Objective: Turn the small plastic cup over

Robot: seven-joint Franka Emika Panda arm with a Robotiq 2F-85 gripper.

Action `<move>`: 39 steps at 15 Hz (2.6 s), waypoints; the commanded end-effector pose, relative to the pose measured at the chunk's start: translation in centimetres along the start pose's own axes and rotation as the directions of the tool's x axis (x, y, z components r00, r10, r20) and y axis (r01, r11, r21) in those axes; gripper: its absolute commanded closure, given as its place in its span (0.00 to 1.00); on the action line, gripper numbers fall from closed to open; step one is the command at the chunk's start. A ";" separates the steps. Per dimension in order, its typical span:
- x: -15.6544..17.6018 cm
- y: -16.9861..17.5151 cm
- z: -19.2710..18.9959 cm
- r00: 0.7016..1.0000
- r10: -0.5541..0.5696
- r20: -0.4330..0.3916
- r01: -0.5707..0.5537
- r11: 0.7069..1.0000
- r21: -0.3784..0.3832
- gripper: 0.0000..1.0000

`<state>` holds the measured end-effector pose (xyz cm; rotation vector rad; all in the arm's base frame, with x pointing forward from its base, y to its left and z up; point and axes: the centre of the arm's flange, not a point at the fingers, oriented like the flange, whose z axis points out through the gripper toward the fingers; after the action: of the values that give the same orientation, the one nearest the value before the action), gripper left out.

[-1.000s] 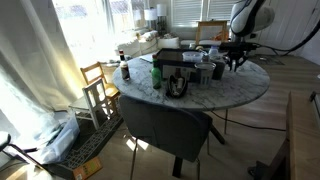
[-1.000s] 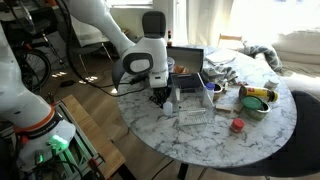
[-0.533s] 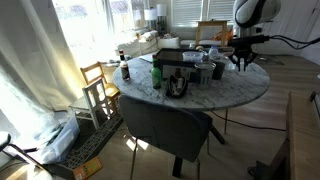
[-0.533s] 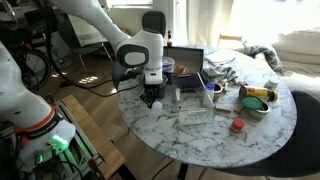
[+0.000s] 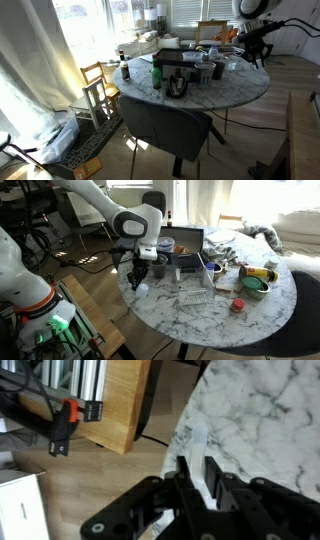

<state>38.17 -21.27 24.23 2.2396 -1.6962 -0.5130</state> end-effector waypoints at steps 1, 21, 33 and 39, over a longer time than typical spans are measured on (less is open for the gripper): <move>-1.2 1.3 -0.1 0.999 -0.040 -0.026 0.036 0.991 -0.126 0.95; -5.7 -5.0 2.5 0.892 -0.342 -0.295 0.162 0.852 -0.497 0.95; -4.3 -5.6 3.7 0.723 -0.395 -0.567 0.026 0.836 -0.549 0.78; -5.3 -6.6 3.8 0.657 -0.445 -0.609 0.020 0.817 -0.576 0.95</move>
<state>40.58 -15.38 19.01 1.8901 -0.7930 -0.1188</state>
